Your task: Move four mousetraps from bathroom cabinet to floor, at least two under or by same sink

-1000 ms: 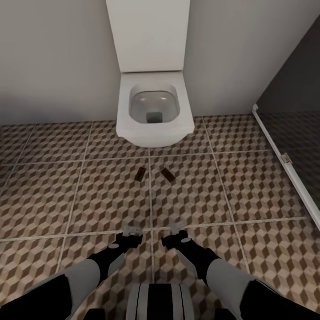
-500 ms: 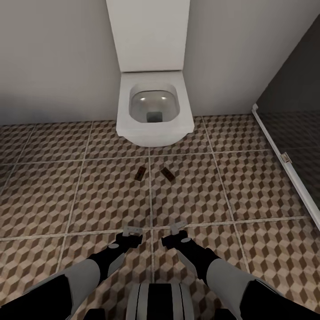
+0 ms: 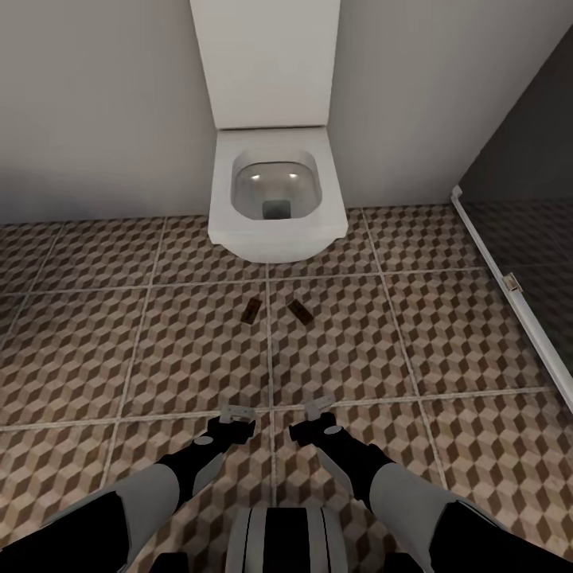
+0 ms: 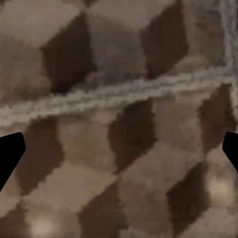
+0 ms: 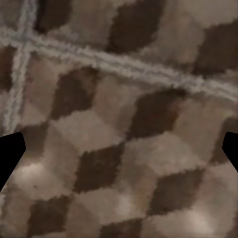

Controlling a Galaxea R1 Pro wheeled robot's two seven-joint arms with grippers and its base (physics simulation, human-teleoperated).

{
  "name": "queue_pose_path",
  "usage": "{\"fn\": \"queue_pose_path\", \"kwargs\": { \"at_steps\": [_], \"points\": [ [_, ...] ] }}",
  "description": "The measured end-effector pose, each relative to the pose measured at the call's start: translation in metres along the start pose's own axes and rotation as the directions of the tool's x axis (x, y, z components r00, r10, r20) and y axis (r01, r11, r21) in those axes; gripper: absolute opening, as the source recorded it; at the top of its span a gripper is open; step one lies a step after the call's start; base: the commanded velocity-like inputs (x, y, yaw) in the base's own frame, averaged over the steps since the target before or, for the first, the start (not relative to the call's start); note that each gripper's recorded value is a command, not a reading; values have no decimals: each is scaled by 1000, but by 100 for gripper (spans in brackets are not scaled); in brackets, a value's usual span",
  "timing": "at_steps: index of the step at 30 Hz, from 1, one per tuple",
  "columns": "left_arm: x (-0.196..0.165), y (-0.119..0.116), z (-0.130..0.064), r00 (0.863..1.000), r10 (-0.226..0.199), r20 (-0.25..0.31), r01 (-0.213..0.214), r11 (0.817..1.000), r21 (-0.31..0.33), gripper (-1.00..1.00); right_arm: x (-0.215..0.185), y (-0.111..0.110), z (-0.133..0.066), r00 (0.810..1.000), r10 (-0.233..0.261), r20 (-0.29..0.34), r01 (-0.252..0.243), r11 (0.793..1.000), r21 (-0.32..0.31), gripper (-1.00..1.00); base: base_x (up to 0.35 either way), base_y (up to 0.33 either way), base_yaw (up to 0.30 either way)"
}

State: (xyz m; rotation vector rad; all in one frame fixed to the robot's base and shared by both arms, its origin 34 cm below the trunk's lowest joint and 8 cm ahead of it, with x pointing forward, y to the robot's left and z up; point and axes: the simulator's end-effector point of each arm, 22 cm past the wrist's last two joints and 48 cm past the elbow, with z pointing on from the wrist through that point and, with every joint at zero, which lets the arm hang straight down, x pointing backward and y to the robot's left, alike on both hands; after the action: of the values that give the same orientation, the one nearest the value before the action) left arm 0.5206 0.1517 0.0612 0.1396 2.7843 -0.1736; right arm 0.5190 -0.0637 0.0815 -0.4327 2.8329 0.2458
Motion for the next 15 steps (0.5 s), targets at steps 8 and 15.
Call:
{"fn": "queue_pose_path", "kwargs": {
  "at_steps": [8, 15],
  "points": [
    [-11, 0, -6, 1000, 3, 19, -3, 1000, -2, 100, -11, -2, -7, 1000, -4, 19, 4, 1000, 6, 100, 0, 0, 0],
    [-28, 0, -15, 999, 7, 47, -7, 1000, -4, 100, -25, -4, -17, 999, -10, 46, 10, 1000, 14, 100, 0, 0, 0]
  ]
}}
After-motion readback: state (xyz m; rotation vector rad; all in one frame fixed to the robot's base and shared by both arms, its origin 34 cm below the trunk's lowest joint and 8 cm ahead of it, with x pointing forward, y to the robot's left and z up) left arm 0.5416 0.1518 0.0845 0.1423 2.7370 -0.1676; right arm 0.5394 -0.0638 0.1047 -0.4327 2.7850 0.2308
